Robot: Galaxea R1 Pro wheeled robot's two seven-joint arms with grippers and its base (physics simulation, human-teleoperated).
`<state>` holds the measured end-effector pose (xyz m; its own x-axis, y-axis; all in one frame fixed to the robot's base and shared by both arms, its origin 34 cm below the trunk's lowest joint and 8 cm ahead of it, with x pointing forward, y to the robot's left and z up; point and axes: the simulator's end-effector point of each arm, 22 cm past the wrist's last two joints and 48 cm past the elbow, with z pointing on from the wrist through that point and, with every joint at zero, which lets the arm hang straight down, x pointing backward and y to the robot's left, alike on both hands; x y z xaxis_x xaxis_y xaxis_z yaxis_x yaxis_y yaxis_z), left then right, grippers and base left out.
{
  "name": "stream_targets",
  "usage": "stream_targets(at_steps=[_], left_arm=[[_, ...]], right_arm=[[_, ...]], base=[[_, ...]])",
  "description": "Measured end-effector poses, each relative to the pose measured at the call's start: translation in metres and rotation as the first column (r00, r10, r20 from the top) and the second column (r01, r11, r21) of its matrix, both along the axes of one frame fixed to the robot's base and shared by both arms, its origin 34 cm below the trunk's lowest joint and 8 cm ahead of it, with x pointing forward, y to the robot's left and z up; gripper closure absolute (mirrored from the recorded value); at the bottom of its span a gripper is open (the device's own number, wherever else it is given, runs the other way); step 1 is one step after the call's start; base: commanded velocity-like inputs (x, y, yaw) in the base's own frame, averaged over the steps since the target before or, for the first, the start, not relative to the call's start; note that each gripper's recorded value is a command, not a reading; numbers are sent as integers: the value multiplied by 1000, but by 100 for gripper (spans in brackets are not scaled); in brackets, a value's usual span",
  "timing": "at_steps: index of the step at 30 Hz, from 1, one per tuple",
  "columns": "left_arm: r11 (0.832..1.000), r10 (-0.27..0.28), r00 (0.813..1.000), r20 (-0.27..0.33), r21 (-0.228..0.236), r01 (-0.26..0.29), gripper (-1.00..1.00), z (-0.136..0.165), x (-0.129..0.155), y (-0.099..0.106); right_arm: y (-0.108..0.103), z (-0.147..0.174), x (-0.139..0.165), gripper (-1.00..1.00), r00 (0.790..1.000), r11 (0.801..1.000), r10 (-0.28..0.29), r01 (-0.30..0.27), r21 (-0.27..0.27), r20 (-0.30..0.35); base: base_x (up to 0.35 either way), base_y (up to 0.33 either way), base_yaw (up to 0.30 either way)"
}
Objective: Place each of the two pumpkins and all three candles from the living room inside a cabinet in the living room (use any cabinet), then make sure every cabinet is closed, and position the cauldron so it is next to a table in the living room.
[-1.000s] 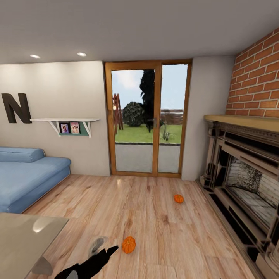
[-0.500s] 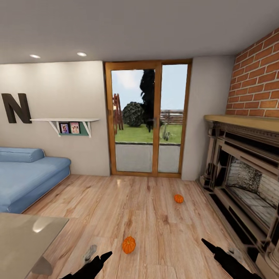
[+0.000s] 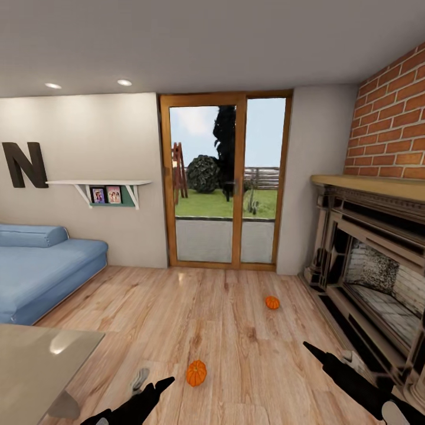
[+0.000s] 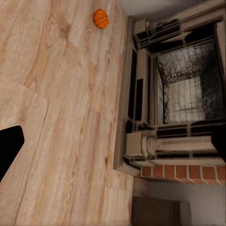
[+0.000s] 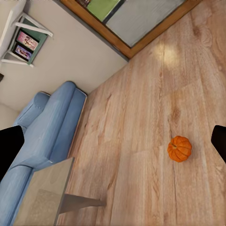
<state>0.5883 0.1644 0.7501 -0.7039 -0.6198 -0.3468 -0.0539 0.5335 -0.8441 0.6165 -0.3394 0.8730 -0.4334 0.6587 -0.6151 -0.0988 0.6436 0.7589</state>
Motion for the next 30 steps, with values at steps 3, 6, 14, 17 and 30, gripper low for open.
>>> stream_targets(at_steps=[3,6,14,17,30], left_arm=[[1000,-3,1000,1,-9,3,-100,2,0,-1],[1000,-10,1000,8,-5,10,-100,3,1,-2],[982,93,986,-135,176,-68,-100,-39,-4,29],[972,123,977,-175,219,-83,-100,-49,-8,39],[968,131,971,-201,238,-82,-100,-55,-12,39]], right_arm=[[0,0,0,-100,1000,1000,0,0,0,-1],[-1,0,0,-100,1000,1000,-2,2,-2,-4],[-2,-1,1,-100,1000,1000,-6,6,-3,-7],[-3,-1,1,-100,1000,1000,-7,7,-2,-7],[-4,-3,0,-100,1000,1000,-11,11,-2,-12]], base=[[0,0,0],[0,0,0],[0,0,0],[0,0,0],[0,0,0]])
